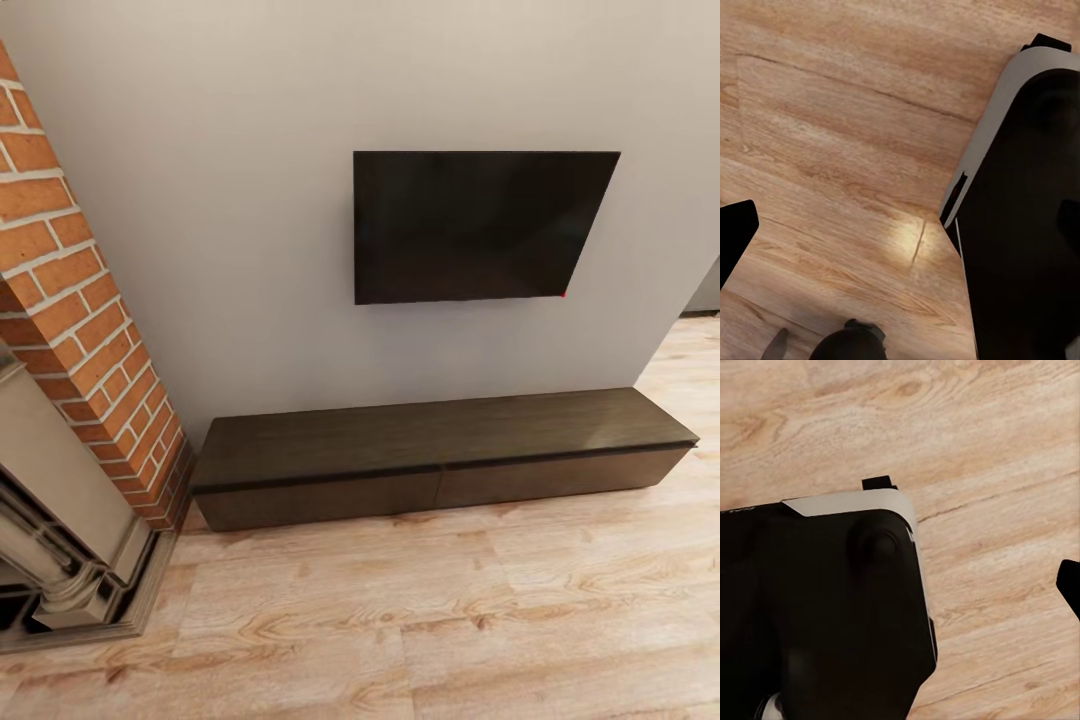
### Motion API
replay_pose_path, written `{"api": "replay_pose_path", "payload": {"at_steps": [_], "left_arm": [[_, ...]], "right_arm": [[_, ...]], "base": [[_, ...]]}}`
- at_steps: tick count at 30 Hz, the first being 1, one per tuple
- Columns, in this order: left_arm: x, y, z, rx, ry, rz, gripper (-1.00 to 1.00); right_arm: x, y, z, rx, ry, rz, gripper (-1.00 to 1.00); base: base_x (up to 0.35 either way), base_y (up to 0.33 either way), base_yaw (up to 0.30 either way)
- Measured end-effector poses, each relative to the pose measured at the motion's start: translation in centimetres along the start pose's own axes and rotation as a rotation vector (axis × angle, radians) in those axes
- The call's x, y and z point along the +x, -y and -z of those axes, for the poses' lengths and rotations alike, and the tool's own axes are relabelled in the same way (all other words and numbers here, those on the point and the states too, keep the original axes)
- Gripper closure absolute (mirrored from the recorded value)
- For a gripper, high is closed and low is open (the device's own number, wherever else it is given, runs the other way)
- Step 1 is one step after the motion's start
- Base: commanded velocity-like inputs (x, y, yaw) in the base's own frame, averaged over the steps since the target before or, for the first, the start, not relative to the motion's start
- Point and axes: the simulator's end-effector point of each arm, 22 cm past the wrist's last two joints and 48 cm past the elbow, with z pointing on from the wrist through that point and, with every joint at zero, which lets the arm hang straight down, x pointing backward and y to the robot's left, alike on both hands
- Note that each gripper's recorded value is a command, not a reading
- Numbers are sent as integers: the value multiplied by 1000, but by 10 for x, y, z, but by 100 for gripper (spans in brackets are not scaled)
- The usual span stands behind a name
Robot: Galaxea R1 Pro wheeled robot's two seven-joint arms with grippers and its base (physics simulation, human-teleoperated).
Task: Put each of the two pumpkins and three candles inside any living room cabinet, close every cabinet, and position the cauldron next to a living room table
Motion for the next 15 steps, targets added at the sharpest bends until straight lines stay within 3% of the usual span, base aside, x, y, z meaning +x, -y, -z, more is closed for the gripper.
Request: {"api": "replay_pose_path", "payload": {"at_steps": [15], "left_arm": [[0,1,0,1,0,0,-100]], "right_arm": [[-1,4,0,5,1,0,-100]], "base": [[0,0,0]]}}
